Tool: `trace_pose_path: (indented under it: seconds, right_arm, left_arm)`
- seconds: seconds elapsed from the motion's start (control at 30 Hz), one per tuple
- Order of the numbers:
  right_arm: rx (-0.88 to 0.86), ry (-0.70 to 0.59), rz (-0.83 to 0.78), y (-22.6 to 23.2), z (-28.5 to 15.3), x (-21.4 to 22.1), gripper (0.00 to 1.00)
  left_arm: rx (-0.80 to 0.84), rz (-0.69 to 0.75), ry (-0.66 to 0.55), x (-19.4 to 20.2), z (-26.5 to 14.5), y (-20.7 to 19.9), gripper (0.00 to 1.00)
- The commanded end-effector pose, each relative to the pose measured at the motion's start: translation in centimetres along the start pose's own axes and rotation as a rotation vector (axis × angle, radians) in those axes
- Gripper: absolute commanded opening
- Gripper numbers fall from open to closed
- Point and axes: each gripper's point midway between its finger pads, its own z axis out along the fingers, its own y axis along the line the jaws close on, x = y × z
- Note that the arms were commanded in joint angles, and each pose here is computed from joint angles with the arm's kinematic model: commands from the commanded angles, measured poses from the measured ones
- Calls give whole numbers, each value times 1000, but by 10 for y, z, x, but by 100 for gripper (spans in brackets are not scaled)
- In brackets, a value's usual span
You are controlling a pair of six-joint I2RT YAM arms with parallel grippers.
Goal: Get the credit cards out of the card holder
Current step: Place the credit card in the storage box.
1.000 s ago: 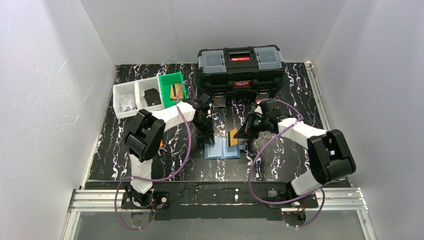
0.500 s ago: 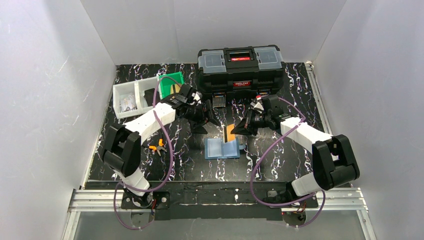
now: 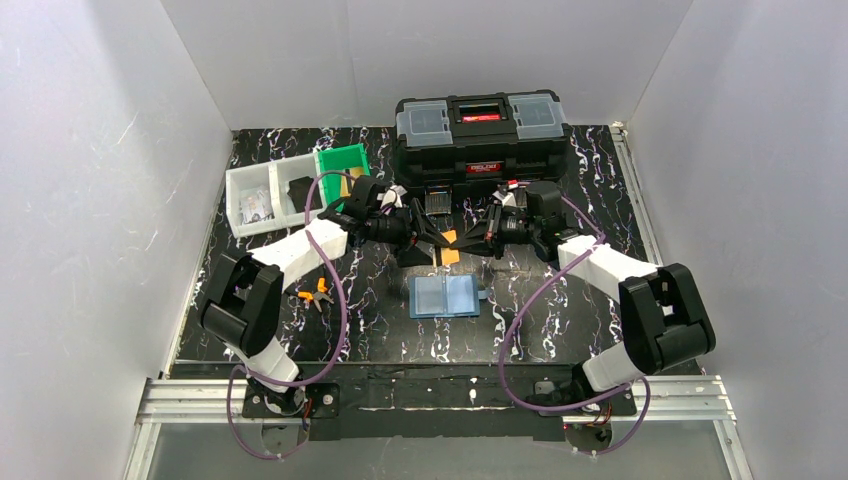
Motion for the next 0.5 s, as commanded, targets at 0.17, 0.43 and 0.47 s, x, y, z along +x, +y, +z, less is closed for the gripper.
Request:
trace_pose_path:
  seconds: [0.17,0.43,0.47]
  right_arm:
    - [-99,63,-15,19,10,10,1]
    - [-66,58,-20,13,13,11,30]
    - [-57,52,-31,12,12,10,43]
  left_arm:
    - [230,-27,17,1,-13,-40,41]
    - [223,-29,23,2,-14,-37,0]
    - [217,-27,22,2,-14,-37,0]
